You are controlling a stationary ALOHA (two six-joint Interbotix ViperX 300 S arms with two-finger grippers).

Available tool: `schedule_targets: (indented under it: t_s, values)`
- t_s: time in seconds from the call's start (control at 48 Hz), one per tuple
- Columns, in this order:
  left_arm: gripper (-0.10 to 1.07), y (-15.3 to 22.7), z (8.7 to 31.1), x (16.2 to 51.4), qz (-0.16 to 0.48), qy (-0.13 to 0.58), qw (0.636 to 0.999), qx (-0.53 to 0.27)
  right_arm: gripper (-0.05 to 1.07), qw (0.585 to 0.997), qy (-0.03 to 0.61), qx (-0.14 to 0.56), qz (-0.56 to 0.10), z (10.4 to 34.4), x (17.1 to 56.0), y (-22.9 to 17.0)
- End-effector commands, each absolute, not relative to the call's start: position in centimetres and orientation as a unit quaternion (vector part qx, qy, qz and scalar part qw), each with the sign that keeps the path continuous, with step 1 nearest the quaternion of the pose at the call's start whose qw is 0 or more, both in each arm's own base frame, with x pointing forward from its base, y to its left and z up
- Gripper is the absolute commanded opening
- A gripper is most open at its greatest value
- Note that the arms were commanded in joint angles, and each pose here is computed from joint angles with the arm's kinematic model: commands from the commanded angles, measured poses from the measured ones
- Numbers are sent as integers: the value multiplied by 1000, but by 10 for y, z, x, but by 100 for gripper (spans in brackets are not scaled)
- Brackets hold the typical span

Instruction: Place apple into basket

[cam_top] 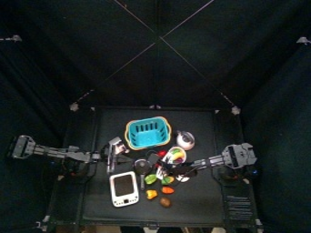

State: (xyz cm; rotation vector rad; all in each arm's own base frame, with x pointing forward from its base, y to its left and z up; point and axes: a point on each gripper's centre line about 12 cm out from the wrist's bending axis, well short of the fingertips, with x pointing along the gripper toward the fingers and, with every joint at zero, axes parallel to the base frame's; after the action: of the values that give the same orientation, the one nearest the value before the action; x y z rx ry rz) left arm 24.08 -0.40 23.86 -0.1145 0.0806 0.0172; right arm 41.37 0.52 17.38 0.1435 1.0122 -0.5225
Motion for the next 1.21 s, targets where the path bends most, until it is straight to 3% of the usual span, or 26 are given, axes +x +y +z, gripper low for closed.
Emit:
schedule_targets:
  t_s: [0.0, 0.438, 0.667, 0.958, 1.188]
  values:
    - [1, -4, 244, 243, 10, 33, 997, -63, 67, 858, 448, 70, -243, 203, 414, 4]
    - [1, -2, 245, 243, 16, 31, 997, -68, 67, 897, 367, 8, -247, 261, 404, -13]
    - [1, -1, 244, 243, 18, 32, 997, -70, 68, 908, 318, -12, -274, 281, 403, -57]
    - [1, 9, 241, 242, 46, 34, 994, -93, 68, 930, 256, 69, -254, 273, 410, -125]
    - [1, 9, 241, 242, 45, 34, 994, -94, 68, 934, 238, 118, -239, 248, 406, -152]
